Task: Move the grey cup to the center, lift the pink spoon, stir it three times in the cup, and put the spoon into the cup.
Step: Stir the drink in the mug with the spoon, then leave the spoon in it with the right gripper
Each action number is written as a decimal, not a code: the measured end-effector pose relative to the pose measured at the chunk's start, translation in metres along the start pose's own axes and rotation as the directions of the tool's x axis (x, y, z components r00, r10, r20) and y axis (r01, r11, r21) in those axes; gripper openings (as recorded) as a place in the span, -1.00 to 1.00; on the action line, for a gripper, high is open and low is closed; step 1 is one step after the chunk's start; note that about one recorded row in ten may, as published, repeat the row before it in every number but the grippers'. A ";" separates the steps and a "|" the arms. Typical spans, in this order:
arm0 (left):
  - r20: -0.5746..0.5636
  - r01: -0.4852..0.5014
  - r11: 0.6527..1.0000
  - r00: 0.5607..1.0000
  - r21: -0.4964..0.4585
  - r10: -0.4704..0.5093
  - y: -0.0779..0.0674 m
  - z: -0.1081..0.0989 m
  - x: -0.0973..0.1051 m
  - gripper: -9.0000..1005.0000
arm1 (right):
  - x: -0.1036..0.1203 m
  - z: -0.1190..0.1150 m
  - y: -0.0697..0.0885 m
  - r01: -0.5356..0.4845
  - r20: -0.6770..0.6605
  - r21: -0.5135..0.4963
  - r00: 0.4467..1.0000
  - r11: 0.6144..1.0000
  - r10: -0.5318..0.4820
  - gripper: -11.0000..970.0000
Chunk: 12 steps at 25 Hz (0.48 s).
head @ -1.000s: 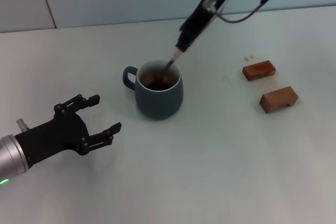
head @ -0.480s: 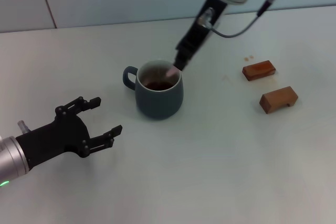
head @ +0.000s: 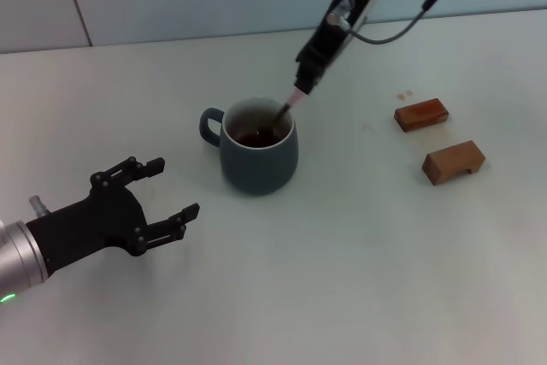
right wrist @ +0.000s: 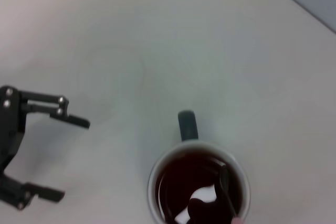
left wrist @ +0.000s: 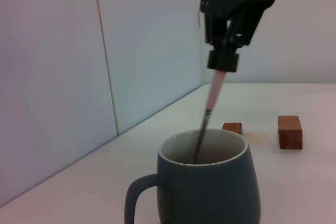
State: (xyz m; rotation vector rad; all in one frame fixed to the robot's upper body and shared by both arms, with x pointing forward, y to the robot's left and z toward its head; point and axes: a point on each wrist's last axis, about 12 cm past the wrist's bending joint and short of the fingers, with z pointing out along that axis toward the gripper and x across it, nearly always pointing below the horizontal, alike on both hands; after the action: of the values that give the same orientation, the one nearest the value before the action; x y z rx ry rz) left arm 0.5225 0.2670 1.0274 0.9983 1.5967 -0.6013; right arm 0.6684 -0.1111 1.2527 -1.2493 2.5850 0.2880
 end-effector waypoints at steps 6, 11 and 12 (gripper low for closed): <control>0.000 0.000 1.000 1.000 0.000 0.000 0.000 0.000 0.000 0.66 | 0.005 -0.001 0.008 0.002 -0.036 -0.058 0.999 0.998 -0.004 -0.75; 0.000 0.000 1.000 1.000 0.002 0.000 0.000 0.000 0.000 0.66 | -0.004 0.005 0.022 0.039 -0.009 -0.090 0.999 0.995 -0.040 -0.75; -0.001 0.000 1.000 1.000 0.004 0.000 -0.001 0.001 0.000 0.66 | -0.006 0.006 0.023 0.044 0.001 -0.090 0.999 0.995 -0.044 -0.75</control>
State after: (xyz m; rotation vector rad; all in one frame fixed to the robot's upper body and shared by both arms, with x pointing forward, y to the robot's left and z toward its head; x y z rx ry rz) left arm 0.5222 0.2661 1.0271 1.0014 1.5965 -0.6046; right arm 0.6549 -0.0907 1.2502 -1.3354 2.5673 0.3987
